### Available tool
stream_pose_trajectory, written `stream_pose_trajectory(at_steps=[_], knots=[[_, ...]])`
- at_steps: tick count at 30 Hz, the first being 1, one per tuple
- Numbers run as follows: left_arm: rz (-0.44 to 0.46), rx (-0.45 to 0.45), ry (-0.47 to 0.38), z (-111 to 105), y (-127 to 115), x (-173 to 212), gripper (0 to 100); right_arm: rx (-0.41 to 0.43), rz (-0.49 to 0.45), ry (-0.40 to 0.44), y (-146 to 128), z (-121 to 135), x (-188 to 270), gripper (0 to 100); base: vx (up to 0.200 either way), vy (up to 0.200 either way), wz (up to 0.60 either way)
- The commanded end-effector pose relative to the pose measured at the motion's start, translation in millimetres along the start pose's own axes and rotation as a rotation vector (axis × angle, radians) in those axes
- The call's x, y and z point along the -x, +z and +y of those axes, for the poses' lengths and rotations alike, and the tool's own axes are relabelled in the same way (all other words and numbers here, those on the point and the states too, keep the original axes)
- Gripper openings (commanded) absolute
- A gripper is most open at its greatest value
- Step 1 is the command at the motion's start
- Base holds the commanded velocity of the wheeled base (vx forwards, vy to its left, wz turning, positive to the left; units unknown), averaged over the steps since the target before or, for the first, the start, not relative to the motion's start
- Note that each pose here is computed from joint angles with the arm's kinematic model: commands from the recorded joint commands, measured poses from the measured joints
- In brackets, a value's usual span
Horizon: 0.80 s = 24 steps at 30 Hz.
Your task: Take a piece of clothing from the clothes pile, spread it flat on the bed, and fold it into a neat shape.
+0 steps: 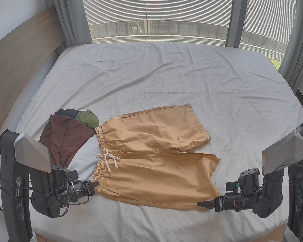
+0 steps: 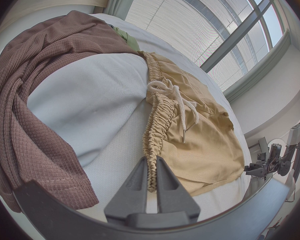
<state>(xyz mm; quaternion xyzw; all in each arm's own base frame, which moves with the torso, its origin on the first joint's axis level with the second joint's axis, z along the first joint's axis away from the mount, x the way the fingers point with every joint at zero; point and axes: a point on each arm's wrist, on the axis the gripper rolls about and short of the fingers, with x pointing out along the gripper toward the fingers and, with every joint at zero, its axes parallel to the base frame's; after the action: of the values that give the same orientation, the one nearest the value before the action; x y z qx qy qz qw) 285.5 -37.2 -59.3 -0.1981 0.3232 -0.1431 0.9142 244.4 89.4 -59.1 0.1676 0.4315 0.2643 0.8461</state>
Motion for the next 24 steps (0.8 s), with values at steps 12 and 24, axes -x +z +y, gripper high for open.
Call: stream_pose_trajectory(at_steps=[12,24], knots=[[0.007,0.001,0.000,0,-2,0,0,-0.001,0.001,0.003,0,11,24,100,0.000,0.000,0.00],[0.017,0.002,0.003,0,-4,0,0,-0.013,0.019,-0.008,-6,10,28,0,0.000,0.000,0.00]])
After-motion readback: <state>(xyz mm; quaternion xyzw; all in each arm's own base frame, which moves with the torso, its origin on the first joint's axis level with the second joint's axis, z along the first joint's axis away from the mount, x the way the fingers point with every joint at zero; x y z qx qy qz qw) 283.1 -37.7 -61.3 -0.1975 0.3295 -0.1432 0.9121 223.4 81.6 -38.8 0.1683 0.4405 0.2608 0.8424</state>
